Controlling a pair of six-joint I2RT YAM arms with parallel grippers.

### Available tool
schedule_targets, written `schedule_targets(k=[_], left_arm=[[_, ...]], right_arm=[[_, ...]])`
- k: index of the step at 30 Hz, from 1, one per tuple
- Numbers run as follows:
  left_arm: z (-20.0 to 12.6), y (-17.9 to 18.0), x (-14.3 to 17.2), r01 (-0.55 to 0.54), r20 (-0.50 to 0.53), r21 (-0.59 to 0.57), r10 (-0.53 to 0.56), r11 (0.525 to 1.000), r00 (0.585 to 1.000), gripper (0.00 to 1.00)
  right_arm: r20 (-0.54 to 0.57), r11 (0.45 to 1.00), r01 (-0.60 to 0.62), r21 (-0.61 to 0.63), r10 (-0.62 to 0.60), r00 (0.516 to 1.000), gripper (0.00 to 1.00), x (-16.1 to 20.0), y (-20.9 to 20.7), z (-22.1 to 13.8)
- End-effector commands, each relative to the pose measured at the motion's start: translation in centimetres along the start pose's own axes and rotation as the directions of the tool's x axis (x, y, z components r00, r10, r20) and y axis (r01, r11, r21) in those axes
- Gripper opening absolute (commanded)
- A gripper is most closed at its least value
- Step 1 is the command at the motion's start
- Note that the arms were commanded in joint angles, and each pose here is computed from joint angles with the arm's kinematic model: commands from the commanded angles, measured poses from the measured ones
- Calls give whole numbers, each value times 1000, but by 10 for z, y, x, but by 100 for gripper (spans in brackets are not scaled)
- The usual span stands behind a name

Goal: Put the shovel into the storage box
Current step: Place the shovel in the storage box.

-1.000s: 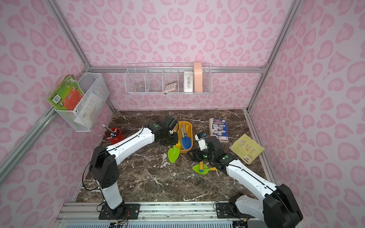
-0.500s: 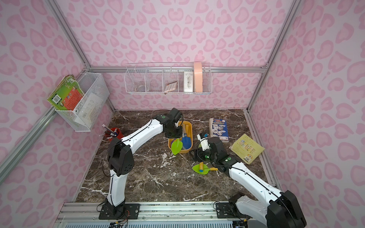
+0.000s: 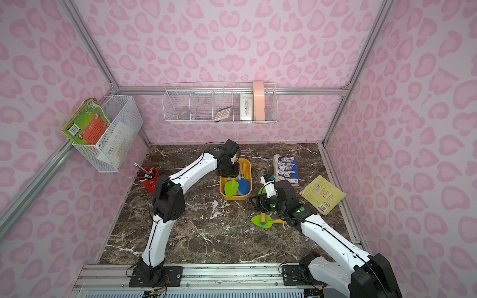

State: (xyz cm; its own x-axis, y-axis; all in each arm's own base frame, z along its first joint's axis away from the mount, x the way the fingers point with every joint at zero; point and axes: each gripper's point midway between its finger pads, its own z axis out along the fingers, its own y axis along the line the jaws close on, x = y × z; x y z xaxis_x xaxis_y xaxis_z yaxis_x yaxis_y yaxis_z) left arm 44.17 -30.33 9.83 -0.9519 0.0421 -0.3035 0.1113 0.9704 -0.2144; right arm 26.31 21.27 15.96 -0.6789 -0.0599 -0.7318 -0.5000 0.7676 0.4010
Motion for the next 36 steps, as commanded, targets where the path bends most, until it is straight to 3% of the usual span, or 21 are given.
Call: schedule_targets(k=[1,16,32,36], left_arm=[[2,4,-8,-20,31,-20,21,1000,999,9],[21,15,-15,2,51,-57,1,998,999,9],[24,21,-13,6,52,-85,-1,996,999,21],[25,22,-13,4,50,-90,0,996,999,27]], right_arm=[[-4,1000,-8,10,8,1000,74,2,-2,0],[-12,1000,-15,13,15,1000,74,3,-4,3],[-8,1000,-22,18,22,1000,74,4,-5,2],[-10,1000,-21,18,21,1000,74,5,-5,2]])
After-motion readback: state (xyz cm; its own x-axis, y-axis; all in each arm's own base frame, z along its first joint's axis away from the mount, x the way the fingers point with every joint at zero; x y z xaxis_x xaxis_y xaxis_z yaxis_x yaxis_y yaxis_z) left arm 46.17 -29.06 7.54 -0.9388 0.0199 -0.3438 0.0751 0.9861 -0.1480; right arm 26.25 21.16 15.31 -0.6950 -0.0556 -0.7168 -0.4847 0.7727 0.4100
